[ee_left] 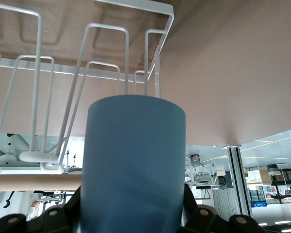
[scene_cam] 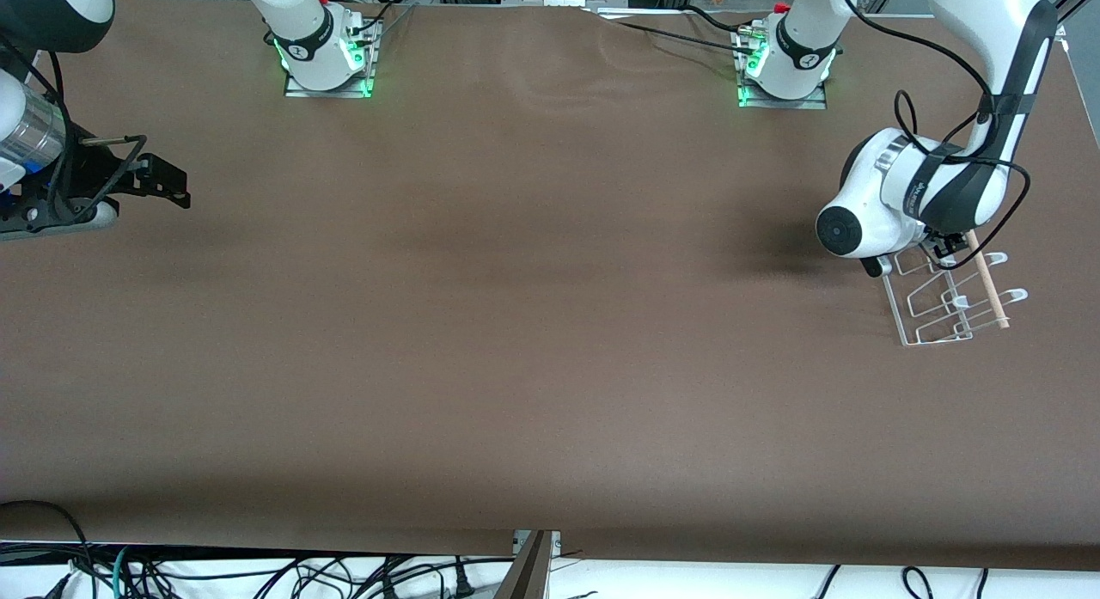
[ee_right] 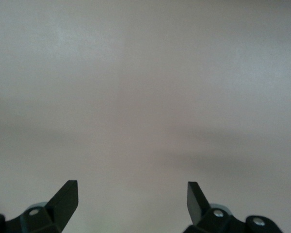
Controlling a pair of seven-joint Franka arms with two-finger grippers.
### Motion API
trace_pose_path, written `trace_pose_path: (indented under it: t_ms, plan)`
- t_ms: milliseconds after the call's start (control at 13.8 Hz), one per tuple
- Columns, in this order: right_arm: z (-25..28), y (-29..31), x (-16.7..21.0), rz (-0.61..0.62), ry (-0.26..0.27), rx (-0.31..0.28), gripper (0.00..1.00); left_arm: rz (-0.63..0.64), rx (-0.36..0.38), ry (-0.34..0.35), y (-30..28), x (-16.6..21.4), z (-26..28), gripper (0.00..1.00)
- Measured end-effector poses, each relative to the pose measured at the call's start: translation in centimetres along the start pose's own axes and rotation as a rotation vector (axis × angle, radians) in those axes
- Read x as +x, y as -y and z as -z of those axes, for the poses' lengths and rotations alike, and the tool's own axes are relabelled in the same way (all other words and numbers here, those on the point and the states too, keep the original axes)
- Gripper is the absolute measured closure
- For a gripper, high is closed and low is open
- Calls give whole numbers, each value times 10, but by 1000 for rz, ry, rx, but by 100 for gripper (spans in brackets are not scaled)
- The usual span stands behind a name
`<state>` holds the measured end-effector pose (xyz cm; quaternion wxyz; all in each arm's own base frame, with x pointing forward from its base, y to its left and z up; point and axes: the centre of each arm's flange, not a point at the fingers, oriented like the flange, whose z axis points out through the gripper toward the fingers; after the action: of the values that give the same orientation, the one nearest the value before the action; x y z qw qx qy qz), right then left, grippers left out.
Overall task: Transfer cup to left arm and place on rack
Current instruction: 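Lower the cup onto the wire rack slot with the left gripper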
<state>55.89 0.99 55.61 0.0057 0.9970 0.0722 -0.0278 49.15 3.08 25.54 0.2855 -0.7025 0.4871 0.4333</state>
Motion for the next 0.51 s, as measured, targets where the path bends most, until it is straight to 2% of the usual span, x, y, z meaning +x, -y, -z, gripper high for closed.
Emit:
trace_pose_path:
  t_ms: [217,506]
  plan:
    - [1,0,0,-29,-2,0,0,4,11,6,1,-1,0,1]
    - [1,6,1,-35,-2,0,0,50,36,-9,8,-21,14,0]
